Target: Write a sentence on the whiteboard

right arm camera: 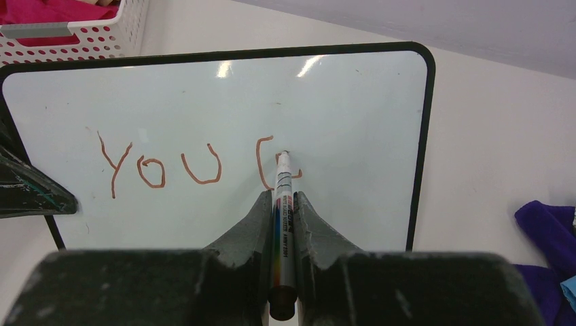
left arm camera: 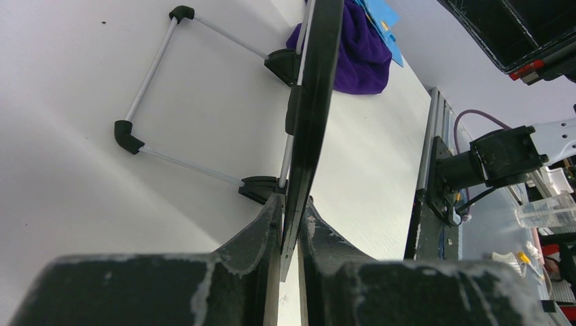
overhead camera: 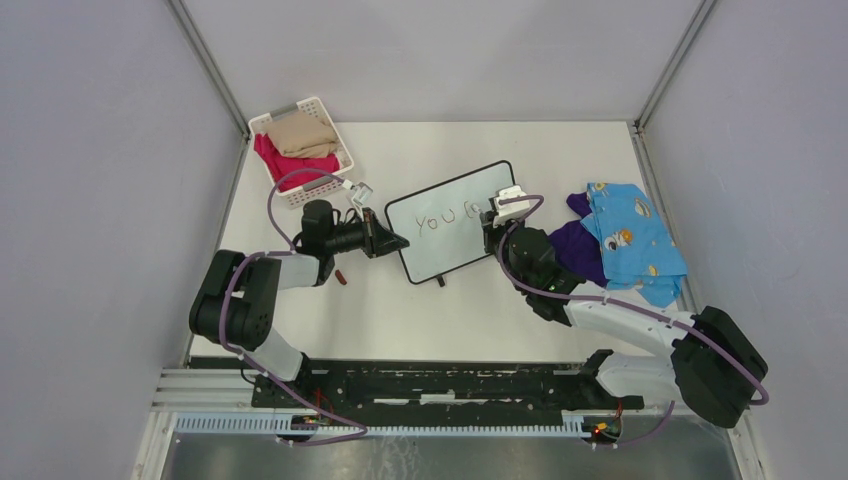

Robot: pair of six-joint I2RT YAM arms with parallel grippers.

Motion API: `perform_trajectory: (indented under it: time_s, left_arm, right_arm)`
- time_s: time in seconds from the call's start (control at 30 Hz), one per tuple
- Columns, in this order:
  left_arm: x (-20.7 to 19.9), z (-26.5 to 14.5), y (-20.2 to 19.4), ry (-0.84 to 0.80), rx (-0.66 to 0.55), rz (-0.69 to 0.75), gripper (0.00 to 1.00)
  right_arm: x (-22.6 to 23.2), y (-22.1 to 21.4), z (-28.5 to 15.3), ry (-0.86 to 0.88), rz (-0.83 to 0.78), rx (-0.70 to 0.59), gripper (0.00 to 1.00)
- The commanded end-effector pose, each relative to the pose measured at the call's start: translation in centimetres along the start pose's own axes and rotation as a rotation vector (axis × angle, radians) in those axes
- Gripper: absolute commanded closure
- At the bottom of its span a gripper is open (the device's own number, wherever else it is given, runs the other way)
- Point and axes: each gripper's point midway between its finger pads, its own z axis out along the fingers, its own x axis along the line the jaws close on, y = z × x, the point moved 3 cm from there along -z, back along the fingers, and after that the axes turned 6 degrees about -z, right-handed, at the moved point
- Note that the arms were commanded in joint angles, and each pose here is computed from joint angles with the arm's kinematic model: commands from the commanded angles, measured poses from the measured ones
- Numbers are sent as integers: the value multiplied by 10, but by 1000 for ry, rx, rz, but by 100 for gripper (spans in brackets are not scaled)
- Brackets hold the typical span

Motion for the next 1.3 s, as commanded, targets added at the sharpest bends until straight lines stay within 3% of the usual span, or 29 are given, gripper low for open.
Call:
perform_trajectory:
  time_s: [0.0,1.27]
  left_arm:
    - [18,0,-18,97,46,-47,98]
    - [18,0,-19,104,55,-41,98]
  right_arm:
    - [4,15,3,21,34,-46,100]
    - [-11,-5,0,-56,16,20,100]
